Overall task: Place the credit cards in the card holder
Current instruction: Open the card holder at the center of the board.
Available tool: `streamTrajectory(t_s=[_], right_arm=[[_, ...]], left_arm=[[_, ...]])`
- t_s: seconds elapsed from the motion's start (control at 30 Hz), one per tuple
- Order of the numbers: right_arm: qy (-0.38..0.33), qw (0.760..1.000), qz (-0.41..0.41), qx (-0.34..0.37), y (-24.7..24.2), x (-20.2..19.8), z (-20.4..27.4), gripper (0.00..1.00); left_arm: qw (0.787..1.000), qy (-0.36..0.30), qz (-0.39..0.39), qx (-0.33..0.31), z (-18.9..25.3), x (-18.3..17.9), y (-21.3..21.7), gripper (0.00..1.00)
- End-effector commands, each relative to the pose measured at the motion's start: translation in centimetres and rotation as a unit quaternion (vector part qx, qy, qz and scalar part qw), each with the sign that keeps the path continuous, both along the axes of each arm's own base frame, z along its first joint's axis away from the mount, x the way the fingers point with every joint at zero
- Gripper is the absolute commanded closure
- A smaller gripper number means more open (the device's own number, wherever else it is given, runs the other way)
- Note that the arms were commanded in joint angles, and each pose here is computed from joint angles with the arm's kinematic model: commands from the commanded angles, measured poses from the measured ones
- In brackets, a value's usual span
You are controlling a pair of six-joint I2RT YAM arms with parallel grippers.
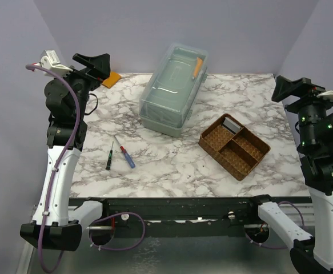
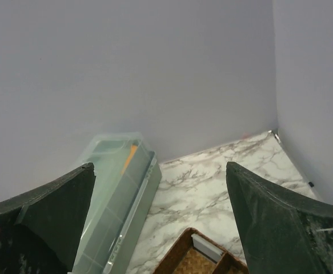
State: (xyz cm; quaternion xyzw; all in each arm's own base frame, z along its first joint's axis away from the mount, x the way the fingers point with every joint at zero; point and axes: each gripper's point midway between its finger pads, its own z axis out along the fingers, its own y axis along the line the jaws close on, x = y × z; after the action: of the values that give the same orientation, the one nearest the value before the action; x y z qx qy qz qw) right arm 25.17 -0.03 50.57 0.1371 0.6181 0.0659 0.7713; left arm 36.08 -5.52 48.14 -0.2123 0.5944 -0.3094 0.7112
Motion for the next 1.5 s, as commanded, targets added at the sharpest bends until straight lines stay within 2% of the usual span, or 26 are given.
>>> streamTrajectory(t_s=[0.0, 0.1, 0.27, 0.4, 0.5, 0.57, 0.63, 0.77, 0.8, 1.03, 1.13, 1.23, 1.47], right_arm=[[0.044, 0.999, 0.022, 0.011, 1.0, 1.5, -2.5, 0.00], [0.071, 0.996, 0.048, -0.002, 2.2, 2.9, -4.2, 0.00], [0.113, 0.986, 0.123, -0.017, 5.1, 4.5, -7.9, 0.00], [0.135, 0.976, 0.172, -0.004, 7.0, 5.0, -10.5, 0.00], [0.148, 0.971, 0.186, -0.003, 7.6, 5.2, -11.6, 0.00], [0.153, 0.971, 0.186, -0.004, 7.6, 5.3, -12.1, 0.00], [0.155, 0.970, 0.186, -0.008, 7.6, 5.4, -12.4, 0.00], [0.162, 0.969, 0.188, -0.010, 7.7, 5.7, -12.8, 0.00], [0.163, 0.968, 0.188, -0.010, 7.7, 5.7, -12.9, 0.00], [0.176, 0.968, 0.179, -0.013, 7.4, 6.2, -14.0, 0.00], [0.184, 0.966, 0.180, -0.013, 7.5, 6.6, -14.6, 0.00], [0.192, 0.964, 0.185, -0.012, 7.8, 7.0, -15.0, 0.00], [0.210, 0.960, 0.187, -0.009, 8.0, 7.9, -16.1, 0.00]], left_arm=[[0.999, 0.027, 0.019, -0.001, -1.3, 1.5, 0.6, 0.01], [0.995, 0.087, 0.045, -0.009, -5.1, 3.8, 1.5, 0.01], [0.976, 0.190, 0.082, -0.063, -13.6, 6.7, 4.2, 0.01], [0.954, 0.252, 0.114, -0.120, -19.7, 8.6, 8.0, 0.01], [0.944, 0.278, 0.105, -0.145, -24.1, 10.6, 10.3, 0.01], [0.949, 0.259, 0.099, -0.153, -25.1, 12.3, 11.7, 0.01], [0.944, 0.260, 0.092, -0.180, -28.0, 14.5, 12.6, 0.01], [0.947, 0.241, 0.012, -0.214, -31.3, 19.7, 11.0, 0.02], [0.945, 0.239, 0.004, -0.221, -32.2, 21.0, 11.0, 0.04], [0.942, 0.239, 0.027, -0.235, -37.4, 26.7, 13.1, 0.14], [0.938, 0.233, 0.025, -0.255, -39.4, 28.7, 13.5, 0.24], [0.928, 0.220, 0.015, -0.299, -41.0, 30.0, 13.3, 0.29], [0.927, 0.203, 0.018, -0.315, -42.9, 31.7, 13.5, 0.46]])
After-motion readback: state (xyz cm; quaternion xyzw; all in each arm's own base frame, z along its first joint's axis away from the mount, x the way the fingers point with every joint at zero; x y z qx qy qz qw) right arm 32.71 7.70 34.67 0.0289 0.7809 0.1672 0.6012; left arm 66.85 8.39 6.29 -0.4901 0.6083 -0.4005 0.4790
